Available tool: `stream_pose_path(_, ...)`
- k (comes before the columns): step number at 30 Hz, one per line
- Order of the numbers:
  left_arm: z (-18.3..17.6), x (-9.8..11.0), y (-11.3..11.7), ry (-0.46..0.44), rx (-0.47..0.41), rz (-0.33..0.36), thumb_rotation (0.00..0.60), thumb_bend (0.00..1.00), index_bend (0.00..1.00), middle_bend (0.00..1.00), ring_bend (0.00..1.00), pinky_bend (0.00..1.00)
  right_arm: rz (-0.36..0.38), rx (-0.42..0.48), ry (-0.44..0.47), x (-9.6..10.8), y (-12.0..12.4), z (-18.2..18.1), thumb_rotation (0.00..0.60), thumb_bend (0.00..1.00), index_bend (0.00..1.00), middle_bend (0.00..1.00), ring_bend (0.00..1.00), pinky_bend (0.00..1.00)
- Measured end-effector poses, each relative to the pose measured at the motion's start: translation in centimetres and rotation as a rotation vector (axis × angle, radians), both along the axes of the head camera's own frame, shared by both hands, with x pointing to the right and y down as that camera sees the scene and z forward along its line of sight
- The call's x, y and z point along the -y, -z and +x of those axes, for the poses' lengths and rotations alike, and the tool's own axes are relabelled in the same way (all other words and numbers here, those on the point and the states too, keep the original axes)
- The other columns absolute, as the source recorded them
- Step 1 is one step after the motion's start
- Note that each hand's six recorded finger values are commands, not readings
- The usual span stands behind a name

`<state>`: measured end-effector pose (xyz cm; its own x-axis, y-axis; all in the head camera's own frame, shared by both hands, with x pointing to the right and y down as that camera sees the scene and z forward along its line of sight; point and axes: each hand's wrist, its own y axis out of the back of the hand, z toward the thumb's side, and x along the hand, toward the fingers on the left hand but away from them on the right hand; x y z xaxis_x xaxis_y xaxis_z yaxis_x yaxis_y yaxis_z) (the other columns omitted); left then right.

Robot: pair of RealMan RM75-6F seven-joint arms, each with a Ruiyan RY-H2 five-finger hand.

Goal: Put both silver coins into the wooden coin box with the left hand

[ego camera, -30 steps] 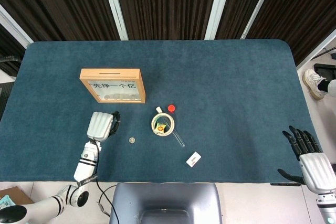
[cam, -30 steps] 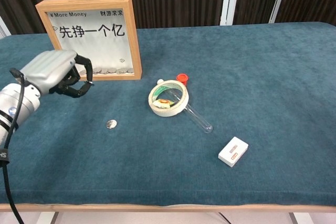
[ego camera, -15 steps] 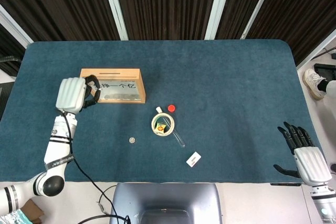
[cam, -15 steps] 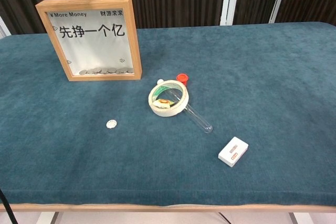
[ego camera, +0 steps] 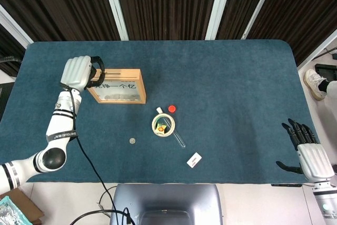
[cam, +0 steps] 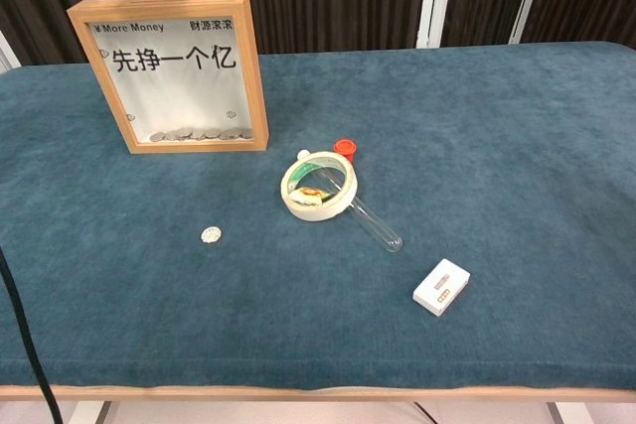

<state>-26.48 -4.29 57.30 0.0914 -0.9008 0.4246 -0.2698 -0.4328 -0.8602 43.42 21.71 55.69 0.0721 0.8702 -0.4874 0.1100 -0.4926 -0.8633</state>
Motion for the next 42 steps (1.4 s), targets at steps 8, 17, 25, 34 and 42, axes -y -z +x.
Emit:
stream_pose_path(8,-0.7,2.1,-1.9,0.039,-0.013,-0.059,0.6,0.48,0.67,1.0,1.0,1.0,-0.001,-0.008,-0.019,0.3,-0.2,0.3,0.6,0.1,0.0,0.0,0.0,0.02)
stream_pose_path(17,-1.4,2.7,-3.4,0.056,-0.006,-0.094,0.6,0.47,0.67,1.0,1.0,1.0,-0.011,-0.011,-0.017,0.3,-0.4,0.2,0.6,0.1,0.0,0.0,0.0,0.02)
stream_pose_path(25,-1.5,2.6,-4.3,0.058,0.008,-0.109,0.6,0.47,0.66,1.0,1.0,1.0,-0.011,-0.008,-0.023,0.4,-0.3,0.4,0.6,0.1,0.0,0.0,0.0,0.02)
stream_pose_path(34,-1.1,2.2,-5.1,0.037,0.012,-0.139,0.6,0.47,0.66,1.0,1.0,1.0,-0.012,-0.012,-0.028,0.3,-0.2,0.6,0.6,0.1,0.0,0.0,0.0,0.02)
stream_pose_path(42,-1.0,2.1,-5.2,0.019,0.024,-0.151,0.6,0.46,0.65,1.0,1.0,1.0,-0.01,-0.012,-0.026,0.3,-0.2,0.6,0.6,0.1,0.0,0.0,0.0,0.02)
